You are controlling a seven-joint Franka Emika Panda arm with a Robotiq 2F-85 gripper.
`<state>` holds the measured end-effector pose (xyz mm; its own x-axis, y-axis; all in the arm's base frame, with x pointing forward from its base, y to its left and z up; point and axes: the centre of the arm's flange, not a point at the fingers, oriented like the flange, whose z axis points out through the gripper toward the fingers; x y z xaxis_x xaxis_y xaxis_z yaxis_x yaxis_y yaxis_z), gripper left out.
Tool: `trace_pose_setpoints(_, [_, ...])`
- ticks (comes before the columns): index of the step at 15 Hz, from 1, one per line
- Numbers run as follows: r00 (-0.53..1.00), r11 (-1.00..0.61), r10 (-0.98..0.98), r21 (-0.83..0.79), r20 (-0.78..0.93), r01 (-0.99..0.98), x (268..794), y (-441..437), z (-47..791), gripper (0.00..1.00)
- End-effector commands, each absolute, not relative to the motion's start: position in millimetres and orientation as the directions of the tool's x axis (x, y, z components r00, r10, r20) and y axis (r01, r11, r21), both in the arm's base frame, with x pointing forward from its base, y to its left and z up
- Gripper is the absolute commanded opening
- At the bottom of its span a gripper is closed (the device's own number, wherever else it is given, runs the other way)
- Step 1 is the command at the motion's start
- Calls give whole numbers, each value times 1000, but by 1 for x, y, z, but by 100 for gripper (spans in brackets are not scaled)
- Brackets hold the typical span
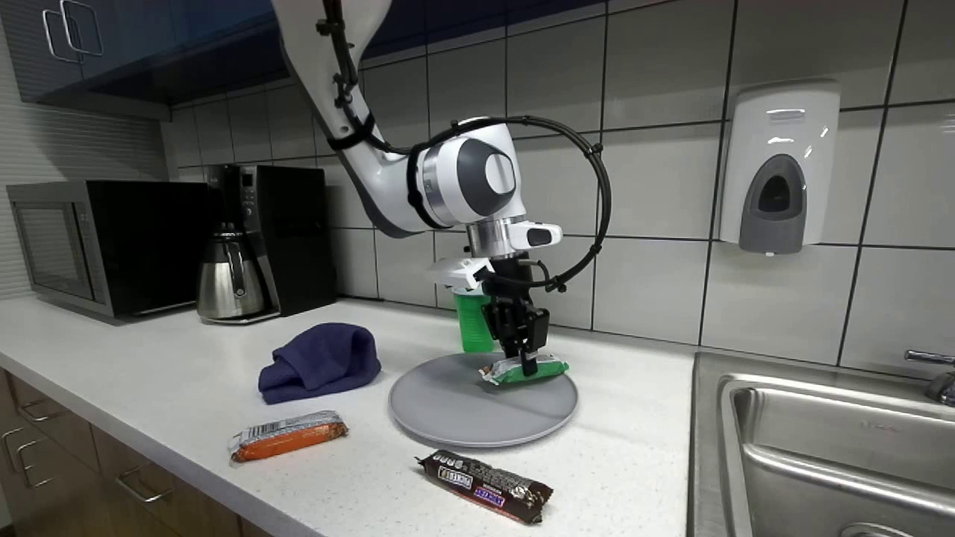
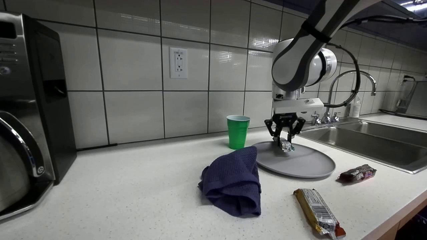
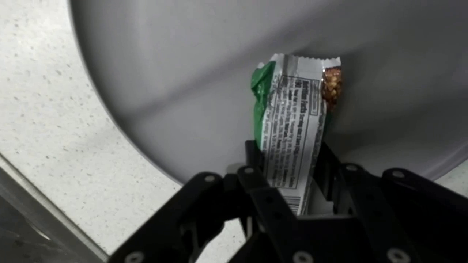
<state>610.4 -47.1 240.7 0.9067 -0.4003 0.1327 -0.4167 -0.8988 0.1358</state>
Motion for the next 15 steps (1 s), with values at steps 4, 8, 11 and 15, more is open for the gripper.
trace_pose_setpoints(4, [921, -914, -367, 136, 128, -383, 598, -45, 259, 93])
trace_pose_setpoints(8, [910, -906, -392, 117, 136, -407, 602, -54, 280, 100])
trace_pose_setpoints(11, [900, -898, -412, 106, 142, -428, 599, -59, 295, 100])
trace_pose_setpoints(15, [897, -895, -411, 115, 161, -431, 610, -55, 277, 100])
